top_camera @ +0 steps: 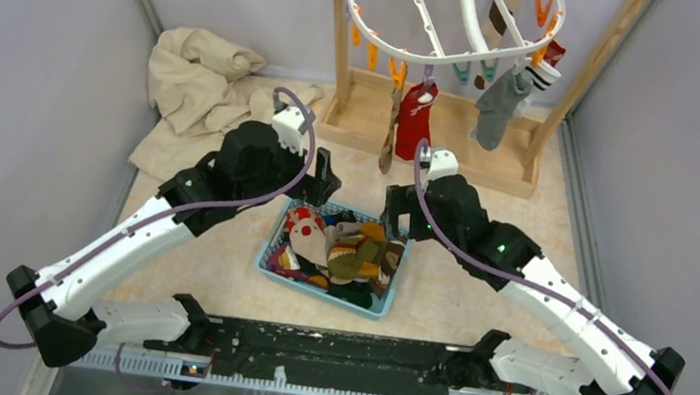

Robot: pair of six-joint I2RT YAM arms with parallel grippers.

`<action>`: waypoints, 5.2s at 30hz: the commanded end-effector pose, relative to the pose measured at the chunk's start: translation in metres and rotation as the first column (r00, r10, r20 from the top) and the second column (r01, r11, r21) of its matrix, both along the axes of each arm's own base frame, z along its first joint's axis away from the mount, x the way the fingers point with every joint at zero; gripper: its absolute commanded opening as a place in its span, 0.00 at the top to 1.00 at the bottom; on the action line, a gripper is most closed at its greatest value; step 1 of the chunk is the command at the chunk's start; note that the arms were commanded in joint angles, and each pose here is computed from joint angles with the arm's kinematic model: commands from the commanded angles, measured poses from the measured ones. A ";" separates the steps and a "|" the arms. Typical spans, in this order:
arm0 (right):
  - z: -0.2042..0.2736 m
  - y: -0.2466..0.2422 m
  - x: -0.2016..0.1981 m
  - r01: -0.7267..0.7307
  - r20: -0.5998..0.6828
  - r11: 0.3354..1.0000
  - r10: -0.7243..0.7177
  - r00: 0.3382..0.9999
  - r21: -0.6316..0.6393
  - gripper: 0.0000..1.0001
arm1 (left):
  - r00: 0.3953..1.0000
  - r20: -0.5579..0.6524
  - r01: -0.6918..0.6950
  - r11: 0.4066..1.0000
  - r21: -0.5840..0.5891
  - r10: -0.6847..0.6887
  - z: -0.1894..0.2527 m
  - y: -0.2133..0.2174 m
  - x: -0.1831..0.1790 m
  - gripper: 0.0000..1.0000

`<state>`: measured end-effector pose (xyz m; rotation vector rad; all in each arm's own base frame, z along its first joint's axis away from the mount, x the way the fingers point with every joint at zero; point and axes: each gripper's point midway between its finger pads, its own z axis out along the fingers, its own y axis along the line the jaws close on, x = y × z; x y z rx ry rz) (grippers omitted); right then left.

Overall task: Remove the socks clipped to the hanger
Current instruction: Adjust the hanger on the clothesline, then remove the sock from the hanger.

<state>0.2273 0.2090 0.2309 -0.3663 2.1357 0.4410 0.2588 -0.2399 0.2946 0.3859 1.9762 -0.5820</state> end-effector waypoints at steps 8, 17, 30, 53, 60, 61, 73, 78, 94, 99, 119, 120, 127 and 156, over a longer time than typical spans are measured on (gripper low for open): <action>-0.008 -0.005 -0.010 0.041 -0.060 0.999 -0.041 0.997 0.007 0.02 | 0.999 0.033 0.033 0.999 -0.023 -0.033 0.025 -0.012 0.008 0.01; -0.025 -0.010 -0.020 0.103 -0.130 0.993 -0.095 0.987 0.053 0.01 | 0.999 0.027 0.041 0.999 0.003 -0.041 0.022 -0.016 0.012 0.01; -0.035 0.014 -0.015 0.050 -0.094 0.979 -0.032 0.995 0.197 0.02 | 0.997 0.036 -0.073 0.996 -0.053 0.075 0.032 -0.005 0.020 0.01; 0.004 0.044 0.056 0.030 0.182 0.994 -0.049 0.982 0.106 0.42 | 0.998 0.023 -0.063 0.995 -0.080 0.065 0.034 -0.031 0.060 0.01; 0.029 0.050 0.091 0.099 0.325 0.987 -0.135 0.936 0.124 0.35 | 0.994 0.021 -0.100 0.989 -0.108 0.103 0.034 0.006 0.079 0.01; 0.030 0.050 0.096 0.110 0.345 0.986 -0.146 0.927 0.124 0.35 | 0.996 0.020 -0.088 0.990 -0.111 0.091 0.034 0.008 0.081 0.01; 0.042 0.048 0.161 0.255 0.443 0.958 -0.288 0.849 0.135 0.41 | 0.998 0.015 -0.053 0.992 -0.111 0.055 0.022 0.014 0.085 0.01; 0.045 0.039 0.177 0.294 0.456 0.947 -0.320 0.830 0.129 0.41 | 0.998 0.014 -0.059 0.992 -0.110 0.061 0.020 0.017 0.086 0.01; 0.022 0.046 0.201 0.273 0.451 0.956 -0.293 0.843 0.109 0.41 | 0.999 -0.001 -0.053 0.991 -0.124 0.053 0.017 0.016 0.087 0.01; 0.020 0.049 0.210 0.283 0.458 0.953 -0.299 0.837 0.104 0.44 | 0.999 -0.001 -0.051 0.991 -0.123 0.051 0.017 0.015 0.087 0.01; 0.023 0.037 0.192 0.248 0.440 0.965 -0.260 0.859 0.086 0.89 | 1.000 -0.005 0.009 0.984 -0.177 -0.010 0.035 -0.001 0.089 0.01; 0.023 0.037 0.190 0.243 0.437 0.967 -0.253 0.863 0.081 0.90 | 1.000 -0.006 0.018 0.982 -0.186 -0.020 0.039 -0.004 0.090 0.01; 0.028 0.042 0.166 0.254 0.488 0.967 -0.213 0.847 -0.019 0.92 | 0.997 0.032 0.079 0.963 -0.259 -0.073 0.072 -0.022 0.095 0.01; -0.010 0.033 0.127 0.221 0.383 0.961 -0.143 0.912 -0.166 0.95 | 0.992 -0.098 0.058 0.971 -0.233 -0.083 0.017 -0.047 0.130 0.01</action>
